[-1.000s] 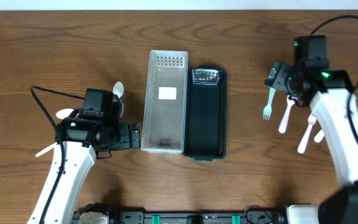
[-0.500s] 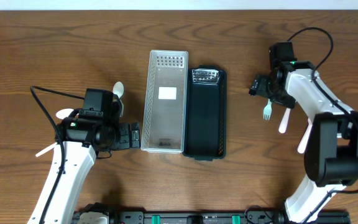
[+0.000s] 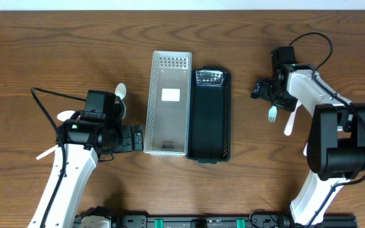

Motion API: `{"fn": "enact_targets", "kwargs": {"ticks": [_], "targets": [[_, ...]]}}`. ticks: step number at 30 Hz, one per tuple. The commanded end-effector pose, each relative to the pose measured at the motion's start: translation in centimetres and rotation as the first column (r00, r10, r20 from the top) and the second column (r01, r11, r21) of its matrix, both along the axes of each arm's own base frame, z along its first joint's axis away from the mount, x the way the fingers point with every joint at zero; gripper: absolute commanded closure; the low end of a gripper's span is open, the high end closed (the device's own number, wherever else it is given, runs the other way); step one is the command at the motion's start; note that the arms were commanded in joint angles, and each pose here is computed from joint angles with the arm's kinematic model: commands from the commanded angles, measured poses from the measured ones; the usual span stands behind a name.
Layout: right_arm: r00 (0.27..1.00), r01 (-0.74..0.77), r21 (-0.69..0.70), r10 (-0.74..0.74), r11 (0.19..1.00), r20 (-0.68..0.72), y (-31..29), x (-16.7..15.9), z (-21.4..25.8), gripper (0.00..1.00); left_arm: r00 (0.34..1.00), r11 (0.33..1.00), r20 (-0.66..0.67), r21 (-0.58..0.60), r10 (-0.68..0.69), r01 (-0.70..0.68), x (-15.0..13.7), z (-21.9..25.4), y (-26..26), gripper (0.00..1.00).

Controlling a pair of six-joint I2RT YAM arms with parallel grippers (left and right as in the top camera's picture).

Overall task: Pack container
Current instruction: 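Lower the right gripper onto the mint-green fork and grasp it, then carry the green fork into the dark basket and release it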

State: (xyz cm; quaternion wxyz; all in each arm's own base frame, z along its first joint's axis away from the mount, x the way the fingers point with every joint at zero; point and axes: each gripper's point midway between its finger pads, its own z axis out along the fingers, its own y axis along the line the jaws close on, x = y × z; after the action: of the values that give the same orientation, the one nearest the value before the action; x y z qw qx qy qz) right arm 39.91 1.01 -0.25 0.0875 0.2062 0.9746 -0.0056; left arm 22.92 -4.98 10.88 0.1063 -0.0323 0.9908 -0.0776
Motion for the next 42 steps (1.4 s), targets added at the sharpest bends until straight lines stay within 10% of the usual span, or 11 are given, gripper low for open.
{"fn": "enact_targets", "kwargs": {"ticks": [1,15,42], "targets": [[1.0,0.013,0.013,-0.013,1.0,-0.022,-0.8,-0.1,-0.9,0.11,1.0,1.0,0.008,-0.003,0.016,-0.016,0.3,0.4,0.1,0.02],[0.999,0.029,0.031,-0.028,0.999,-0.042,-1.2,-0.6,-1.0,0.7,1.0,1.0,0.008,-0.003,0.016,-0.016,0.3,0.4,0.1,0.02],[1.0,-0.023,0.029,0.023,0.999,0.001,-0.4,0.1,1.5,0.99,1.0,1.0,0.014,-0.002,0.016,-0.015,0.4,0.4,0.1,0.02]]}}
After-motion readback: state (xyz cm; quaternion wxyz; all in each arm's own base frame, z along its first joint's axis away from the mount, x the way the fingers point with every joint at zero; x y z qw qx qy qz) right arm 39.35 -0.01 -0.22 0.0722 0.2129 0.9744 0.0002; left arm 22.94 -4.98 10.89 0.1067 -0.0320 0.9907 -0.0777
